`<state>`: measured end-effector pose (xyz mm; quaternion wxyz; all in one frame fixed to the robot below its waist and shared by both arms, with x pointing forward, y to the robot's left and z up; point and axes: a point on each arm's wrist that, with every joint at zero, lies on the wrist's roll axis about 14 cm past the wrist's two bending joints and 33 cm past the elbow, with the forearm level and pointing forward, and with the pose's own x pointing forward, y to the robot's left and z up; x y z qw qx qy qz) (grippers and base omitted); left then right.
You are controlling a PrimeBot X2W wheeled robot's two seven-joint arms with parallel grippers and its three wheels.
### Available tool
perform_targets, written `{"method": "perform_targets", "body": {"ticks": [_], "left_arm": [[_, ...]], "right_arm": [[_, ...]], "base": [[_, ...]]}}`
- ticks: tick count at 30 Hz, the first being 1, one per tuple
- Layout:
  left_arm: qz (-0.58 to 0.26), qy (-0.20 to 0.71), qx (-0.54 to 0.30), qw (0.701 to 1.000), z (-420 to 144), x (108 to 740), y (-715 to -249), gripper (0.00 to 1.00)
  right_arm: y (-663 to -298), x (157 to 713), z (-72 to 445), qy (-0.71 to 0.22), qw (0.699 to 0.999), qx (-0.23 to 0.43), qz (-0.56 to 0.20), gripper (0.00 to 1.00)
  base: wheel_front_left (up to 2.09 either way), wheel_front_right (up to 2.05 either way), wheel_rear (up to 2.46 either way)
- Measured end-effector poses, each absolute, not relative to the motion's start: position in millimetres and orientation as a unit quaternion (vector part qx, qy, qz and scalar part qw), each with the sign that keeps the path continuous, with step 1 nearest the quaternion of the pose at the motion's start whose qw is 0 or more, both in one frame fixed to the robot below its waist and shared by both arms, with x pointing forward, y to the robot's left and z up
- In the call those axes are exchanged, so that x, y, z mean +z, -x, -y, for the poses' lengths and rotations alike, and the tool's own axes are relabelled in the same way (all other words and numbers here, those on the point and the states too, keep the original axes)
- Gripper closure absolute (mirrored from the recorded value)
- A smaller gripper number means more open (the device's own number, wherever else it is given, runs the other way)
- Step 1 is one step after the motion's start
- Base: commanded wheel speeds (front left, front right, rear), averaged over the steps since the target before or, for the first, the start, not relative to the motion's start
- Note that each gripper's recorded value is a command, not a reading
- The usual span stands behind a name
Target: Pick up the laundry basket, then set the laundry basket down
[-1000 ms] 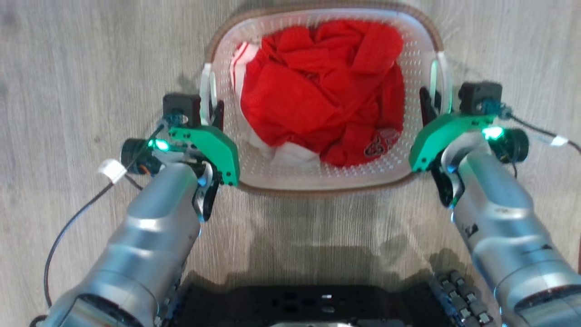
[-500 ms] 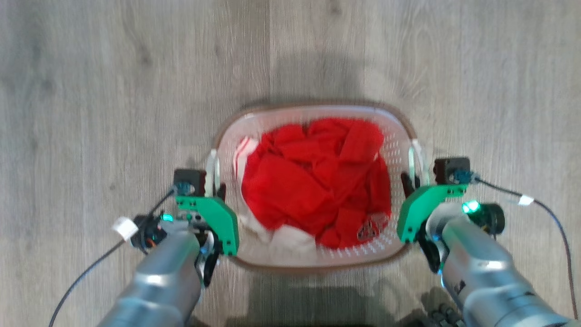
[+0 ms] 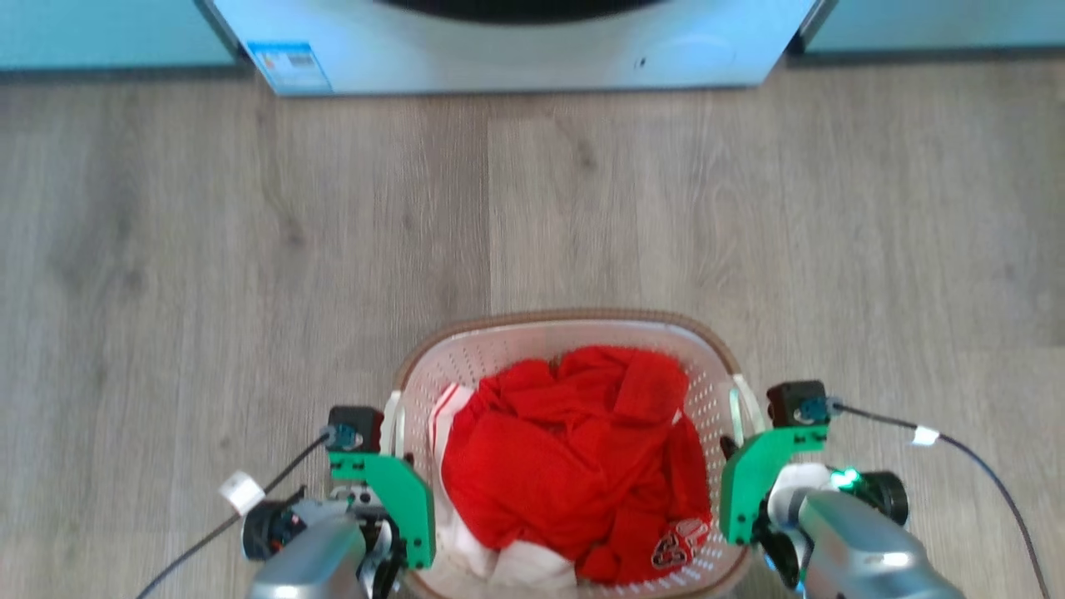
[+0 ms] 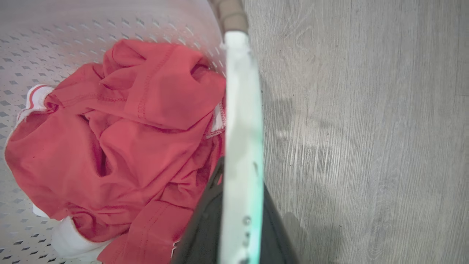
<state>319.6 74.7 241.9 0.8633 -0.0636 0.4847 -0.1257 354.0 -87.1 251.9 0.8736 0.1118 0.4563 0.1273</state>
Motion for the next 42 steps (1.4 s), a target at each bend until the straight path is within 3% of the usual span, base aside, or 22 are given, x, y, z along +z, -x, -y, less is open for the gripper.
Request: {"method": "perform_targets", "body": {"ticks": [16,24,42], "left_arm": [[-0.441,0.046,-0.135,0.886,-75,283,-304,1.0],[-0.439,0.038,-0.141,0.887,-74,289,-287,1.0],[-0.436,0.039,-0.142,0.888,-72,292,-284,1.0]], "right_arm": [[-334,304,86,-0.103,0.896,0.142,-0.409,1.0],[-312,310,89,-0.103,0.897,0.139,-0.407,1.0],[-308,312,91,-0.101,0.899,0.137,-0.404,1.0]], "base": [[0.0,0.0,0.0],[0.0,0.0,0.0],[0.0,0.0,0.0]]}}
